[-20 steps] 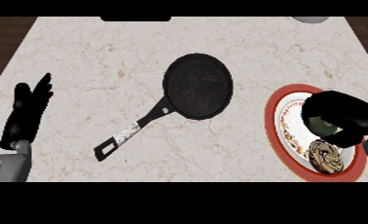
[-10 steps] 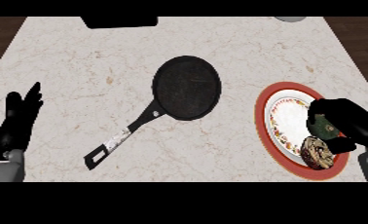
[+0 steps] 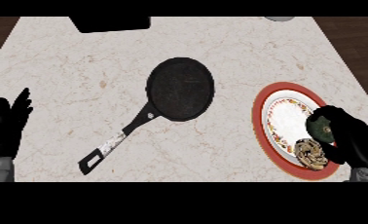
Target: Pick the squash from the plate and place it in the pan
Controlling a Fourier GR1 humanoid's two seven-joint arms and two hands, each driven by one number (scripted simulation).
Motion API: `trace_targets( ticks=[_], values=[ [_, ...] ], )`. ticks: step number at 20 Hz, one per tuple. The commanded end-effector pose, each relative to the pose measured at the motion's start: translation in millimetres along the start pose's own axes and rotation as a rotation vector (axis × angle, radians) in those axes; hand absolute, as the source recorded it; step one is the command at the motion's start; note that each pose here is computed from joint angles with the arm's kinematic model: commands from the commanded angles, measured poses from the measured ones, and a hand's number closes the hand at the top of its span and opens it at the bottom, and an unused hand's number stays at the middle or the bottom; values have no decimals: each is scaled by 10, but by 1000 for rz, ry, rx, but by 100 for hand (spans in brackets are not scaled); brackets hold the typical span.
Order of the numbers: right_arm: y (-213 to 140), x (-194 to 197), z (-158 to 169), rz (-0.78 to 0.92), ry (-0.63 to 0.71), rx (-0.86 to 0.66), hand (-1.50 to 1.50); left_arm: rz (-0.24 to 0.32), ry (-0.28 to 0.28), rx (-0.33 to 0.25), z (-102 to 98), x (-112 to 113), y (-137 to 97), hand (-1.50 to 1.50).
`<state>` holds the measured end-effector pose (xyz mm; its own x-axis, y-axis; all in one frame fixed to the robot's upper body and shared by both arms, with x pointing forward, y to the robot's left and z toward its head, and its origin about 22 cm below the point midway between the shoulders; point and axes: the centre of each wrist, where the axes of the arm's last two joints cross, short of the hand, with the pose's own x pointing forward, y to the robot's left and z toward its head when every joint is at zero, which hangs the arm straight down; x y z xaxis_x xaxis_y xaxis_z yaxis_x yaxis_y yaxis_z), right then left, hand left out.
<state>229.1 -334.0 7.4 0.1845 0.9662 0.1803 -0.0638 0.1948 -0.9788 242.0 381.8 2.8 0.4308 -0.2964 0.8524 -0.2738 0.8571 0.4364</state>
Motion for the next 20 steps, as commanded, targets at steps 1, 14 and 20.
trace_targets(
  ticks=[1,14,20],
  values=[
    [-164,471,319,-121,12,-227,150,-13,1,-20,22,4,4,0],
    [-792,1981,845,-278,9,-368,150,-3,-86,-89,-26,309,-508,0],
    [-730,2328,187,-385,57,-333,150,-21,-90,-89,-20,253,-426,0]
  ],
)
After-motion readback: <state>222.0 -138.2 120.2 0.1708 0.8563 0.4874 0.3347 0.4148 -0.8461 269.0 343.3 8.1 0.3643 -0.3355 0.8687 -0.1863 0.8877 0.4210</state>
